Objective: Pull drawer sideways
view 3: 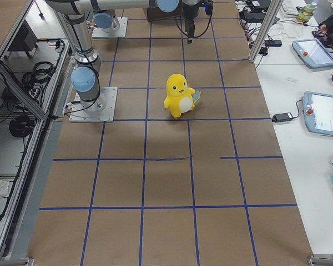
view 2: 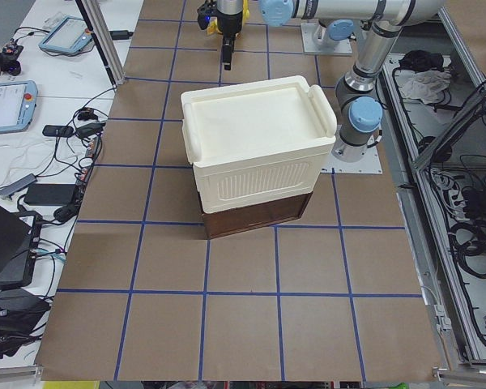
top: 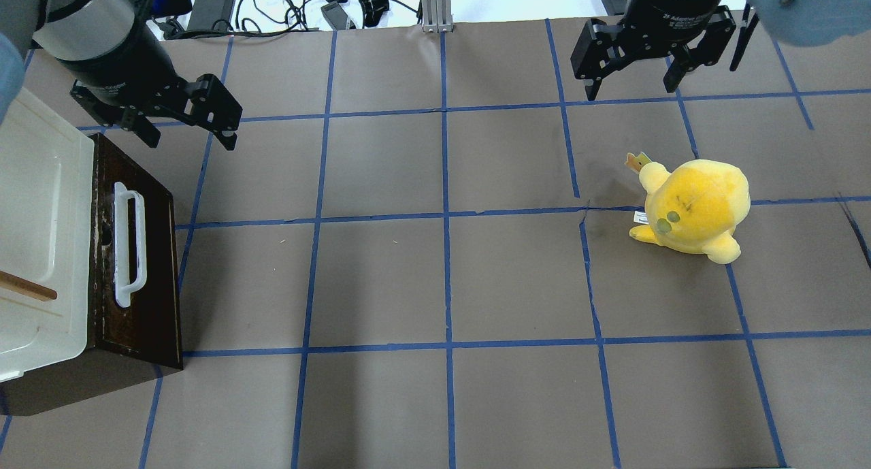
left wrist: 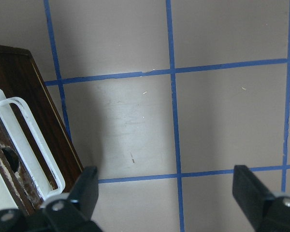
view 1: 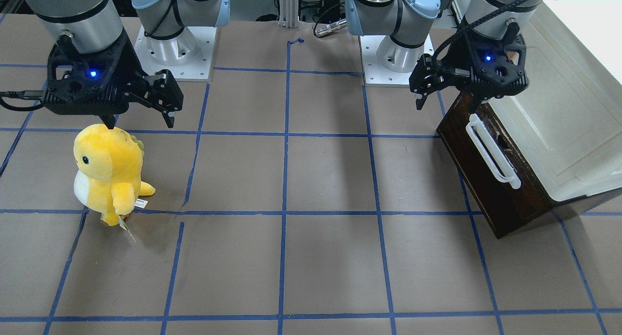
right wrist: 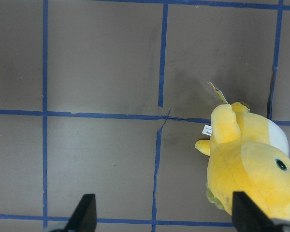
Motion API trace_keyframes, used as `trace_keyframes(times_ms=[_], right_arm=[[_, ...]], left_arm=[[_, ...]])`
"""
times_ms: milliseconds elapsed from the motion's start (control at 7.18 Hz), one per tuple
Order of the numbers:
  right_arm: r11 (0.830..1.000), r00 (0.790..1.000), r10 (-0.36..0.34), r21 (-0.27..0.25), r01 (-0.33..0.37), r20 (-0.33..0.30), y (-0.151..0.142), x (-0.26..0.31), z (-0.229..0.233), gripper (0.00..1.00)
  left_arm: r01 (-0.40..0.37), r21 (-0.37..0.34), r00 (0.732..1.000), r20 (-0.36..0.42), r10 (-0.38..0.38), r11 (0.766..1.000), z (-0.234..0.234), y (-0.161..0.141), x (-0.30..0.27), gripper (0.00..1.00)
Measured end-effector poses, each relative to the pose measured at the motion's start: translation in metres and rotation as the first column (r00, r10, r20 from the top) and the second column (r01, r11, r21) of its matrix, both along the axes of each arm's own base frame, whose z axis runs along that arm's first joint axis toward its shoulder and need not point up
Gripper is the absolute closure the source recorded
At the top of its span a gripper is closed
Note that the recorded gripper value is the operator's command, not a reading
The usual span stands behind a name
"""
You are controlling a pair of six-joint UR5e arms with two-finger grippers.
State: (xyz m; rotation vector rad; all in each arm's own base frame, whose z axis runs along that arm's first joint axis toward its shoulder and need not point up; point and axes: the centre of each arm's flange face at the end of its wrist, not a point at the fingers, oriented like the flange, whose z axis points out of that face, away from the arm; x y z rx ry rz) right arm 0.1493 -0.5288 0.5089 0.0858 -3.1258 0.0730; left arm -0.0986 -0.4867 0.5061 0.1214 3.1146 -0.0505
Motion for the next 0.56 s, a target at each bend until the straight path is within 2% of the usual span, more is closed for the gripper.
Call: trace_keyframes(times_ms=[557], right_arm=[[1.000, 1.000, 0.000, 0.000, 0.000, 0.000, 0.0000, 0.0000, 0.0000, 0.00]], left_arm=[[0.001, 0.000, 1.000, 0.002, -0.001, 1.000, 0.0004, 0.0013, 0.0001, 0.00]])
